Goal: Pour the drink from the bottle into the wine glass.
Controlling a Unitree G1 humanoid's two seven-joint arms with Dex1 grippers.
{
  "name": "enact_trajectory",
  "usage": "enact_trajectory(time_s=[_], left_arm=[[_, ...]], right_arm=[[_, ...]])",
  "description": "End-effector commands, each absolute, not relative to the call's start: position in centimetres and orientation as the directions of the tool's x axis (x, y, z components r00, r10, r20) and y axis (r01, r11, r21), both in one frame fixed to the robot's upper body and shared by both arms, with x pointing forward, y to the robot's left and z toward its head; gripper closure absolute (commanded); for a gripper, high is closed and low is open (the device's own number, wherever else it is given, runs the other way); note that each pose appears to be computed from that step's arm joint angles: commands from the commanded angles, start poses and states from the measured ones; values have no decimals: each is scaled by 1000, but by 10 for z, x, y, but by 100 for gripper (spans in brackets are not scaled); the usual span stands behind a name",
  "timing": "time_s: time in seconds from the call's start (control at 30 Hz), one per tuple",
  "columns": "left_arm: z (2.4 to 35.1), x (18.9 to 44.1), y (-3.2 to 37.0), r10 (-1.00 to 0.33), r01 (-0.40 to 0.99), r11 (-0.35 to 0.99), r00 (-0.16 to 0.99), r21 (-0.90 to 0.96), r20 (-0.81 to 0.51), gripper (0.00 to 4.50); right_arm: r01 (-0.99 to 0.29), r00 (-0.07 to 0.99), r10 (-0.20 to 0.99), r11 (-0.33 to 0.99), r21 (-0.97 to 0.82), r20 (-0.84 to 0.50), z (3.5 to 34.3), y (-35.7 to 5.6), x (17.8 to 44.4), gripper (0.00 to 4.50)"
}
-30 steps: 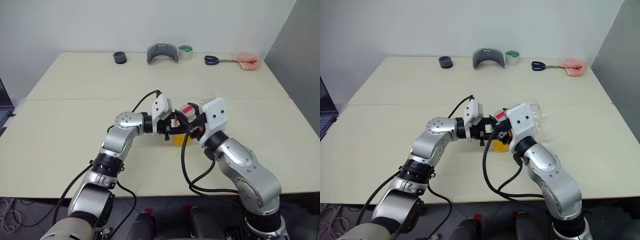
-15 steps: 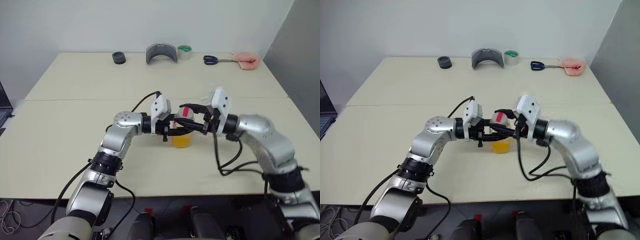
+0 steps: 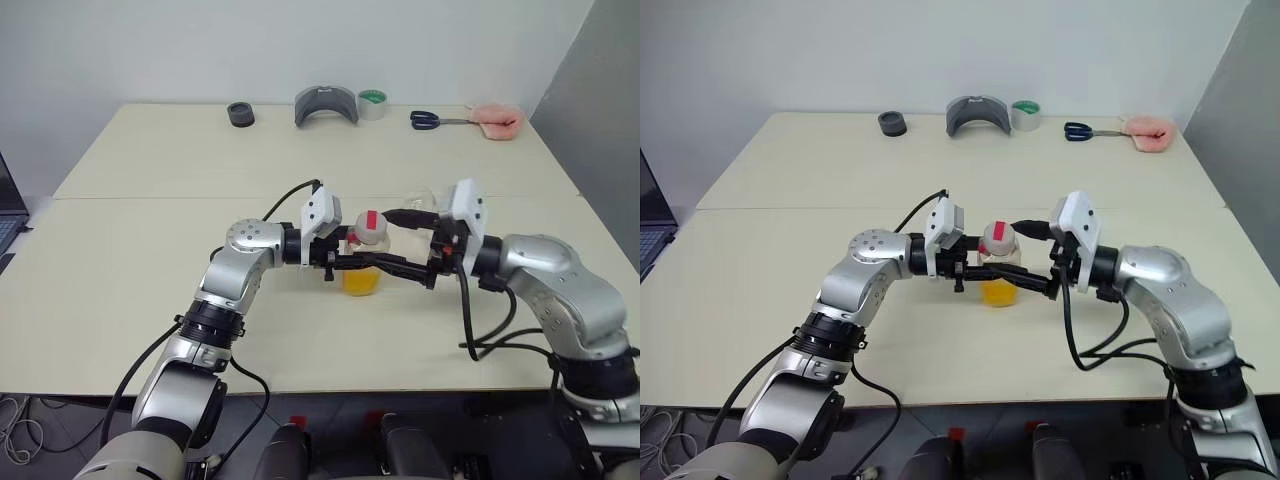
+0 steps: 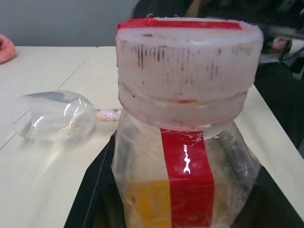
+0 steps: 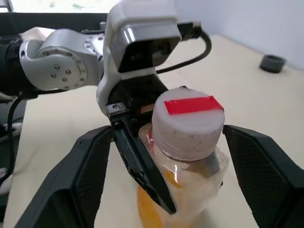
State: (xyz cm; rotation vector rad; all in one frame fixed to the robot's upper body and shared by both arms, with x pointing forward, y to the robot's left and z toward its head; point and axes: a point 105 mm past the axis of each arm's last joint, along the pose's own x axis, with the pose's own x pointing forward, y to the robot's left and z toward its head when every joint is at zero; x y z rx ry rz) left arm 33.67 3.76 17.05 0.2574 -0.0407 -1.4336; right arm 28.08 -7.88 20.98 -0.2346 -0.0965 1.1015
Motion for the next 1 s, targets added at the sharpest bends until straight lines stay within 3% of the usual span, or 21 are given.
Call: enact_trajectory(time_s=[0.03, 0.17, 0.3, 1.0], left_arm=[[190, 337, 34, -988, 960, 111, 135, 257, -77, 268], [189, 337, 31, -989, 961, 103, 126, 256, -77, 268], [189, 337, 30, -989, 961, 102, 125, 257, -75, 268], [187, 336, 34, -988, 961, 105, 130, 257, -82, 268]], right_arm=[[-808, 527, 850, 508, -299, 19, 218, -71, 272, 50], [-695, 655, 748, 654, -299, 112, 227, -70, 289, 50], [-665, 685, 716, 690, -286, 135, 230, -71, 295, 50], [-647, 717, 690, 711, -275, 99, 225, -90, 295, 50]])
